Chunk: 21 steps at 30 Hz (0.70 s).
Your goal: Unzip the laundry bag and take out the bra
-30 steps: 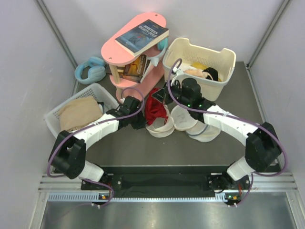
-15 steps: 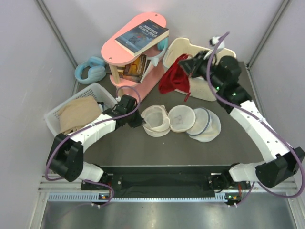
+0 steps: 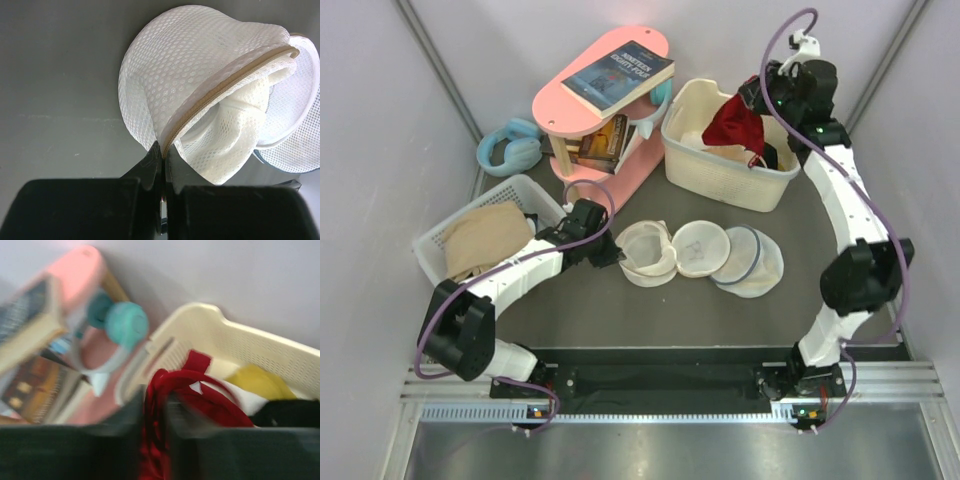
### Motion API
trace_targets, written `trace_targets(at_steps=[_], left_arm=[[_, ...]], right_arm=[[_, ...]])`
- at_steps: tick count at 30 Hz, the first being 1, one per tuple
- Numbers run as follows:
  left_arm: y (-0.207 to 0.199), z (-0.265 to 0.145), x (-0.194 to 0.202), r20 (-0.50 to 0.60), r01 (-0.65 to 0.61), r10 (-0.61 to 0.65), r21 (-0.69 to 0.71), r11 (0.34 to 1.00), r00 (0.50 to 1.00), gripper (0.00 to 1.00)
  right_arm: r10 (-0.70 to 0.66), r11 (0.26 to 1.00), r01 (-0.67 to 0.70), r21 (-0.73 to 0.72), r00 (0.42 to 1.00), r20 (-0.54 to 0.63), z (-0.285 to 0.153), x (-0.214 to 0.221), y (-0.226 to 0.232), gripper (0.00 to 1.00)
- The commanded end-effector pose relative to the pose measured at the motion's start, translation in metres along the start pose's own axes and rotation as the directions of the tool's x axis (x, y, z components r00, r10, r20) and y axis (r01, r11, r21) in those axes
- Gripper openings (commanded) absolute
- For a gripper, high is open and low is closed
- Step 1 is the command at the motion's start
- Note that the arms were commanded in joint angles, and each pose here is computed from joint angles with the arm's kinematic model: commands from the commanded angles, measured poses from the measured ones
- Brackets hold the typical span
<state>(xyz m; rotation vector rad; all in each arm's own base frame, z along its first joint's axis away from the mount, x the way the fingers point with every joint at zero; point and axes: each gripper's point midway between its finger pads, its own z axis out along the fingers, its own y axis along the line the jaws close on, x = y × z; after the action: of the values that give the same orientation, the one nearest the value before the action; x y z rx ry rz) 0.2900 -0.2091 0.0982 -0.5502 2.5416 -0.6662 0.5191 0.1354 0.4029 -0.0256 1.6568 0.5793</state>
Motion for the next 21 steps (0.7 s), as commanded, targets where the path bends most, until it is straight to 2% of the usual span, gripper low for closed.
trace_targets(at_steps=[1, 3, 6, 7, 8, 10, 11, 13, 14, 16, 17, 18, 21], left_arm=[[-0.015, -0.012, -0.012, 0.041, -0.008, 0.005, 0.055, 0.998, 0.999, 0.0], [-0.016, -0.013, -0.014, 0.046, -0.01, 0.007, 0.057, 0.998, 0.999, 0.0], [-0.014, -0.015, -0.015, 0.058, -0.013, 0.01, 0.046, 0.999, 0.998, 0.0], [-0.014, -0.015, -0.016, 0.061, -0.015, 0.012, 0.046, 0.999, 0.998, 0.0], [-0.013, -0.015, -0.015, 0.061, -0.017, 0.015, 0.042, 0.999, 0.998, 0.0], [-0.012, -0.014, -0.017, 0.066, -0.019, 0.017, 0.038, 0.999, 0.998, 0.0], [-0.011, -0.014, -0.017, 0.065, -0.016, 0.014, 0.034, 0.999, 0.998, 0.0], [-0.009, -0.012, -0.017, 0.061, -0.015, 0.013, 0.025, 1.0, 0.998, 0.0], [-0.009, -0.012, -0.017, 0.057, -0.016, 0.015, 0.026, 1.0, 0.998, 0.0], [-0.009, -0.011, -0.017, 0.056, -0.018, 0.017, 0.025, 1.0, 0.998, 0.0], [-0.008, -0.01, -0.017, 0.053, -0.018, 0.017, 0.021, 1.0, 0.998, 0.0], [-0.008, -0.009, -0.017, 0.052, -0.02, 0.019, 0.02, 1.0, 0.998, 0.0], [-0.008, -0.007, -0.017, 0.043, -0.021, 0.02, 0.019, 1.0, 0.999, 0.0]], right_arm=[[-0.02, 0.995, 0.032, 0.09, 0.991, -0.133, 0.02, 0.023, -0.043, 0.6], [-0.031, 0.992, 0.048, 0.116, 0.989, -0.145, 0.018, 0.011, -0.047, 1.0], [-0.054, 0.989, 0.077, 0.124, 0.983, -0.178, 0.002, 0.02, -0.044, 1.0], [-0.083, 0.99, 0.098, 0.105, 0.987, -0.141, -0.015, 0.005, -0.031, 1.0], [-0.081, 0.992, 0.097, 0.083, 0.98, -0.181, -0.019, 0.03, -0.028, 1.0], [-0.1, 0.993, 0.109, 0.039, 0.979, -0.177, -0.044, 0.032, -0.007, 0.99], [-0.082, 0.996, 0.087, 0.006, 0.963, -0.257, -0.051, 0.066, 0.0, 0.97], [-0.082, 0.996, 0.071, -0.047, 0.95, -0.3, -0.071, 0.085, 0.019, 0.92], [-0.072, 0.996, 0.045, -0.08, 0.921, -0.383, -0.079, 0.122, 0.029, 0.9], [-0.057, 0.993, 0.0, -0.119, 0.877, -0.477, -0.098, 0.158, 0.049, 0.84], [-0.037, 0.991, -0.04, -0.129, 0.837, -0.546, -0.109, 0.189, 0.052, 0.82], [-0.024, 0.989, -0.064, -0.131, 0.814, -0.58, -0.116, 0.204, 0.055, 0.78], [0.038, 0.991, -0.116, -0.071, 0.737, -0.675, -0.138, 0.254, 0.049, 0.73]])
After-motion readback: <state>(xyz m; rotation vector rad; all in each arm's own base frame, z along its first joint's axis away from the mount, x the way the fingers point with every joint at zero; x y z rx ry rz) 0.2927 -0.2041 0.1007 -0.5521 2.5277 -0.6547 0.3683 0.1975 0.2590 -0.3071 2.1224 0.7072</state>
